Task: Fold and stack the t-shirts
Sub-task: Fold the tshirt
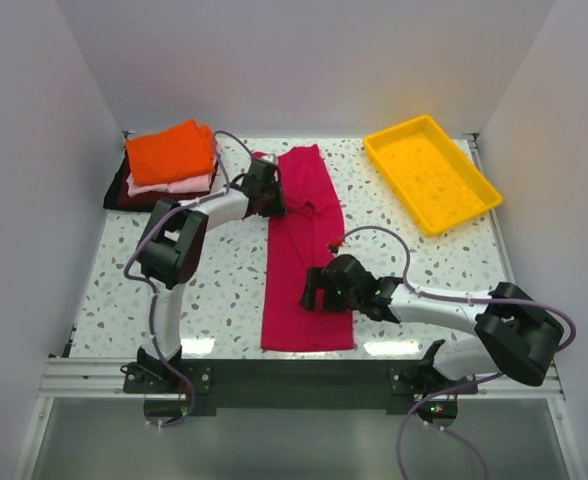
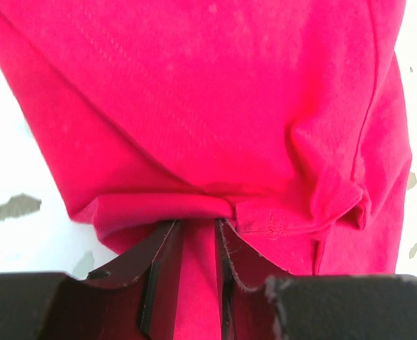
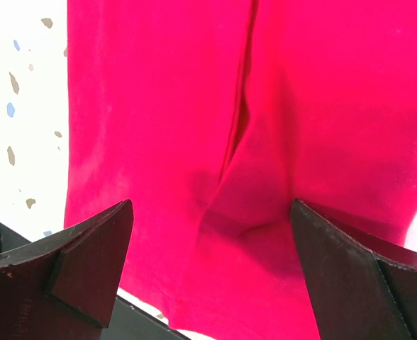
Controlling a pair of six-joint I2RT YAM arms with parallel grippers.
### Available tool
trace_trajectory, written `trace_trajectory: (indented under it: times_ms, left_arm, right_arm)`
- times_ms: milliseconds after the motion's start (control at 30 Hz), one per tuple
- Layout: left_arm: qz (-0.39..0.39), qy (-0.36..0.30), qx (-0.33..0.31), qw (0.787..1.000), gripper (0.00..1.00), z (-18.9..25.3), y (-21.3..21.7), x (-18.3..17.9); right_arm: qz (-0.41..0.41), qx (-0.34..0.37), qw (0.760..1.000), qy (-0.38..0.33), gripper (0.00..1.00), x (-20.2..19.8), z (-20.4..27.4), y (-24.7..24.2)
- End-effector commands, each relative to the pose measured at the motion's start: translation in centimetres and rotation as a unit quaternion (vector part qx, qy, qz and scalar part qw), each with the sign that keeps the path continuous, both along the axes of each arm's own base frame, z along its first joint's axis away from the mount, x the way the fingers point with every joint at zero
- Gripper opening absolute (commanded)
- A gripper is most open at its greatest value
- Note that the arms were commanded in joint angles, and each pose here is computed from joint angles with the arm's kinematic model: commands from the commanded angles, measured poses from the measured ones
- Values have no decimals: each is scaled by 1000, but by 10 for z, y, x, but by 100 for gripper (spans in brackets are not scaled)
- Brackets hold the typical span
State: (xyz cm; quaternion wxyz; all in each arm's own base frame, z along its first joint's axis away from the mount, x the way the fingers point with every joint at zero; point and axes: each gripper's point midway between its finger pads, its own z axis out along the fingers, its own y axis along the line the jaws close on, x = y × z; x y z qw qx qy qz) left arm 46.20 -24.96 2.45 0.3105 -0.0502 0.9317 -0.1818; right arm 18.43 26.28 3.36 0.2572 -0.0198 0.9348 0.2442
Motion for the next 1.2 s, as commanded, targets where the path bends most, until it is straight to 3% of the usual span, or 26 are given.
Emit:
trace_trajectory:
  times_ms: [0, 300, 633, 833, 900, 1167]
  left_arm:
    - [4, 36, 67, 997, 29, -37, 33, 0]
    - [-5, 31, 49, 998, 30, -26, 36, -28]
    - [-24, -76, 15, 997, 46, 72, 37, -88]
    - [-7, -64, 5, 998, 47, 60, 60, -159]
    - [-3, -34, 11, 999, 47, 37, 71, -188]
    - [0, 20, -5, 1000, 45, 12, 81, -266]
  right_arm:
    - [14, -46, 997, 67, 96, -32, -27, -10]
    - [30, -62, 996, 56, 96, -41, -25, 9]
    - [-3, -68, 998, -10, 96, -32, 23, -16]
    - [-25, -107, 994, -4, 96, -45, 20, -54]
    - [-35, -113, 993, 1, 95, -48, 19, -64]
    - [-43, -134, 989, 44, 83, -79, -1, -88]
